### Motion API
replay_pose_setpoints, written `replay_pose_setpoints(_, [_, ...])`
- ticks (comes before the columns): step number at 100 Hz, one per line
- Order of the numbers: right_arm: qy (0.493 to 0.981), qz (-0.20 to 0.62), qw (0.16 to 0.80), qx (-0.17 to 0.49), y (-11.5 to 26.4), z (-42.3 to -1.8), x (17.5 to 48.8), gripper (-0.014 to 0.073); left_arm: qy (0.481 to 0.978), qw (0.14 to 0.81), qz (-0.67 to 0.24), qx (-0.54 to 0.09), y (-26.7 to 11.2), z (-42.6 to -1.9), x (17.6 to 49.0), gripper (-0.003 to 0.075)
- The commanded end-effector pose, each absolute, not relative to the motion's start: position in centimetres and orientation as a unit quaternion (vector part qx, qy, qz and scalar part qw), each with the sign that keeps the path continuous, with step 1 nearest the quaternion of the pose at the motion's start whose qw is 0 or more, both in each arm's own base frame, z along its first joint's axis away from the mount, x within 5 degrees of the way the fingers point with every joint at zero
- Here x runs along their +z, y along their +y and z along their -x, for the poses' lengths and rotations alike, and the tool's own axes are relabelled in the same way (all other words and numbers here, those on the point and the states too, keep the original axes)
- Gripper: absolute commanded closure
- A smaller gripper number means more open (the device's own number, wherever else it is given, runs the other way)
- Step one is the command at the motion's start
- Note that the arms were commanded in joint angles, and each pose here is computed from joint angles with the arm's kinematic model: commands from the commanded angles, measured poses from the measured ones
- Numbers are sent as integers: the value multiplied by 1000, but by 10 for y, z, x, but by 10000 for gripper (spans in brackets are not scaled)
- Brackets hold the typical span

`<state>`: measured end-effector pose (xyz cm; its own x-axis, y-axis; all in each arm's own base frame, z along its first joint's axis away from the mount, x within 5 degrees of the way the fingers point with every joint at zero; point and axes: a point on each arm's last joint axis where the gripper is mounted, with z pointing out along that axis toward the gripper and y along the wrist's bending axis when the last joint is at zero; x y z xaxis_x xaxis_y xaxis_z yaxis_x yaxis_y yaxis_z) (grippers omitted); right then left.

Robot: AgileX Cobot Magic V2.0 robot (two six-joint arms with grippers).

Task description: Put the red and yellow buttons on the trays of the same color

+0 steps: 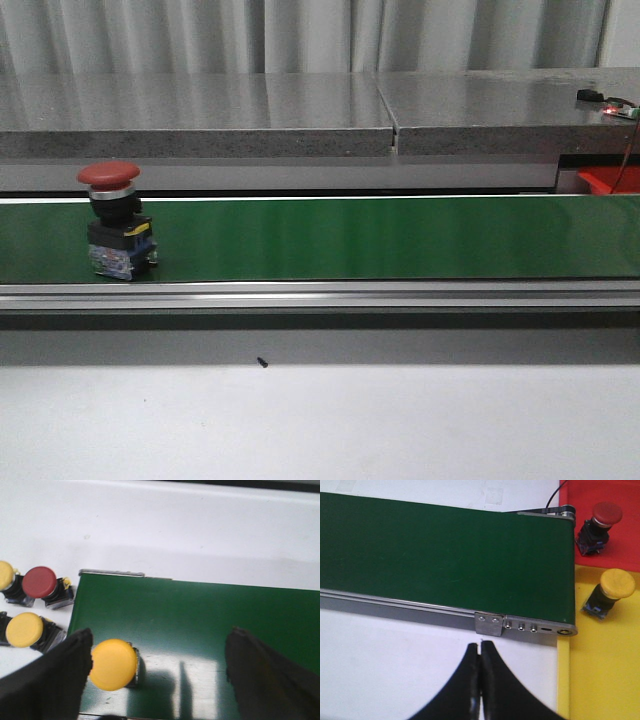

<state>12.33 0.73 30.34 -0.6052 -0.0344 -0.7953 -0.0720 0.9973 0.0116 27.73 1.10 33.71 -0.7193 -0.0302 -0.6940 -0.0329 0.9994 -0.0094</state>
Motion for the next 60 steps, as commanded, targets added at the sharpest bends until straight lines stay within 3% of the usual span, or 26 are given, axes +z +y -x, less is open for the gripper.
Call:
replay_pose_setpoints(1, [877,30,479,22,8,-126,315,662,902,432,-5,-18,-5,-262,368,333])
replay_pose_setpoints(13, [877,30,479,22,8,-126,315,662,892,448,-30,-48,-22,-244,382,538])
replay_pose_setpoints(28, [877,30,479,22,8,-126,315,662,877,471,-62,-72,-38,-220,392,735])
replay_pose_setpoints(60, [877,30,479,22,8,-126,315,662,854,506,-75,-96,-37,-155,378,738])
